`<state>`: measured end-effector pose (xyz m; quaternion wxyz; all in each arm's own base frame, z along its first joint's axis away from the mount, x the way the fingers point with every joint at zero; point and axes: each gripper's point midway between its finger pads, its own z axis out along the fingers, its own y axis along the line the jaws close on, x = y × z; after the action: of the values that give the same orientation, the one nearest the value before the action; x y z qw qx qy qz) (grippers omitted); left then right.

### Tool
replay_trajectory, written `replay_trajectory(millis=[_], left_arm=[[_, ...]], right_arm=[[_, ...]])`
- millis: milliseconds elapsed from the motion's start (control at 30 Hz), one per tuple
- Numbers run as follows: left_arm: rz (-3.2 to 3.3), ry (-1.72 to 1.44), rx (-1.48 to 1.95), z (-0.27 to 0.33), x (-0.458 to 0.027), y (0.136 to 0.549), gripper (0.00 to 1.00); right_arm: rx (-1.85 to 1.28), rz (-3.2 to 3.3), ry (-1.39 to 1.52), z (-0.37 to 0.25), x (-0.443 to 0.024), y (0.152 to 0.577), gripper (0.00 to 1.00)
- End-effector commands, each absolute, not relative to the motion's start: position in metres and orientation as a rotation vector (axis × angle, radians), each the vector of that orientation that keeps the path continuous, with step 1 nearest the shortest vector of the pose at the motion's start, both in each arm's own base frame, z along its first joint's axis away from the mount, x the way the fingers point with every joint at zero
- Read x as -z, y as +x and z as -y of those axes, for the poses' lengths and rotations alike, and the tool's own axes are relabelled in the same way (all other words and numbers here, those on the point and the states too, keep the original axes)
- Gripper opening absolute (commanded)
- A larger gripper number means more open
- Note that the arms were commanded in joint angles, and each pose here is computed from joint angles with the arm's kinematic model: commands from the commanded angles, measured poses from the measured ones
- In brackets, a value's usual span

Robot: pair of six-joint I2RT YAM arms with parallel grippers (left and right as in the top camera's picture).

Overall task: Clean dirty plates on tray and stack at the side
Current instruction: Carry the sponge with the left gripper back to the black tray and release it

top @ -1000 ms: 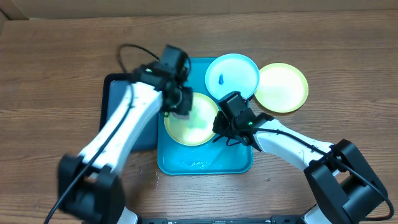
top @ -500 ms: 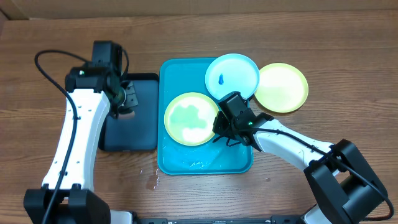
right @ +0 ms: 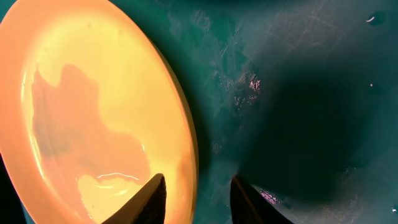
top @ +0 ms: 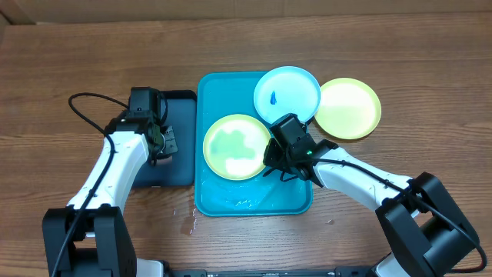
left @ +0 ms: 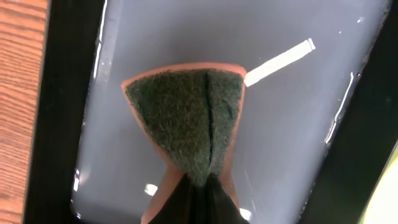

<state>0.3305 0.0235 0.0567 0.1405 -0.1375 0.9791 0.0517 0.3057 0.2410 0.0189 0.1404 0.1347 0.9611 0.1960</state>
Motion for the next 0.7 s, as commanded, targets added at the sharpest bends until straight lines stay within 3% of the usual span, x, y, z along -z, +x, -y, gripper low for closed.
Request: replay_trajectory(millis=[0,33,67,100,267,400,433,500,667], left_arm=[[-2.805,-0.388,-0.172,-0.028,-0.059,0.334,0.44],[-2.802,-0.389,-0.160,-0.026,-0.061,0.336,0.64],[-2.801,-0.385,-0.139,-0.024,-0.064,0.338,0.76],[-2.797,-0.384,-0.122,-0.022,-0.069,0.340,0.79],[-2.715,-0.410,-0.033,-0.018,-0.119,0.359,0.82],[-2.576,-0.438,0.072,-0.022,-0.183,0.373,0.84],[-2.527,-0.475,0.098,-0.026,-0.201,0.374,0.88],[-2.452,-0.512,0.137,-0.032,-0.227,0.374,1.00],[-2.373,-0.526,0.138,-0.041,-0.254,0.368,1.00]], right_arm=[[-0.560,-2.780,0.381,-0.241,-0.015,0.304,0.40],[-0.561,-2.778,0.381,-0.241,-0.015,0.305,0.41],[-0.563,-2.777,0.380,-0.242,-0.015,0.305,0.42],[-0.563,-2.776,0.380,-0.242,-0.015,0.305,0.43],[-0.565,-2.774,0.379,-0.242,-0.015,0.306,0.41],[-0.560,-2.780,0.382,-0.243,-0.010,0.306,0.35],[-0.558,-2.782,0.382,-0.243,-0.008,0.306,0.33],[-0.558,-2.782,0.382,-0.243,-0.006,0.307,0.28],[-0.575,-2.765,0.378,-0.246,-0.008,0.310,0.07]])
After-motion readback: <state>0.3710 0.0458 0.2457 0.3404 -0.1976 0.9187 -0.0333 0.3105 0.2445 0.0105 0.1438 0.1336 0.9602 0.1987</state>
